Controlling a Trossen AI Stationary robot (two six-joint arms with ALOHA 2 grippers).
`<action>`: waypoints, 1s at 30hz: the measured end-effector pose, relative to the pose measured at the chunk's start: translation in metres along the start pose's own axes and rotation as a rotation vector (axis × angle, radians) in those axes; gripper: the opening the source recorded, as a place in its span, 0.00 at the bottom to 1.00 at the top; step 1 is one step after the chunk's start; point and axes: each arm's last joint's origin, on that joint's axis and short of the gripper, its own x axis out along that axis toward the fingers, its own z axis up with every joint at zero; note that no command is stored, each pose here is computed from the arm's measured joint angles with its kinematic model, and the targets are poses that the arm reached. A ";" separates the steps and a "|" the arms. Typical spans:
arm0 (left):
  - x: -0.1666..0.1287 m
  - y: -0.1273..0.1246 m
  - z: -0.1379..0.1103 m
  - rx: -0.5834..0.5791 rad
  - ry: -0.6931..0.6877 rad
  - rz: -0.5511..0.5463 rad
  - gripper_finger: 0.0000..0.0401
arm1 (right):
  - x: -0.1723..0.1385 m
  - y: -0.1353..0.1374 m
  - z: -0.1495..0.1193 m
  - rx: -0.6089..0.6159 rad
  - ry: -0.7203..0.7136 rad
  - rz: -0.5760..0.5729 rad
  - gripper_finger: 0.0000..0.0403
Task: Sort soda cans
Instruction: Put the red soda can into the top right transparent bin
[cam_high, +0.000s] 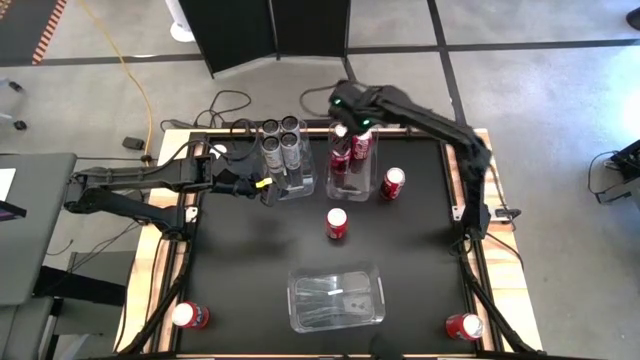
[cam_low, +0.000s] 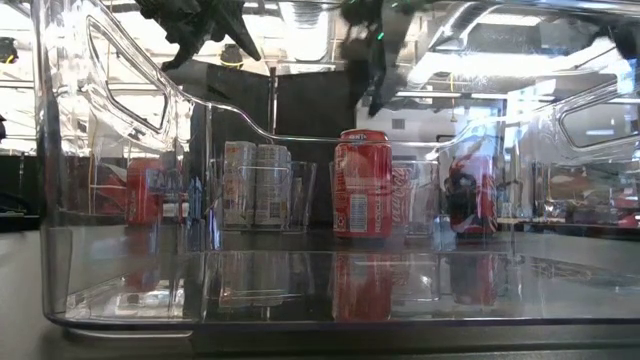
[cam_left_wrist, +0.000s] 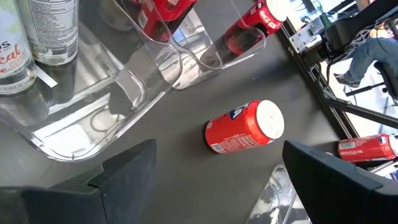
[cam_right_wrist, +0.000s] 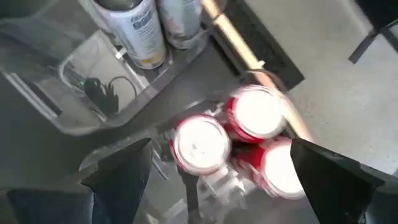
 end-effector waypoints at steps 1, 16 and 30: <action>0.000 0.000 0.000 0.000 0.000 0.000 0.85 | -0.011 -0.005 -0.004 0.008 0.004 -0.005 0.98; -0.001 -0.005 -0.005 0.085 -0.034 0.026 0.85 | -0.081 -0.021 -0.107 0.107 0.275 0.007 0.95; 0.000 -0.004 -0.005 0.099 -0.073 0.072 0.85 | -0.020 0.000 -0.158 0.197 0.334 0.033 0.94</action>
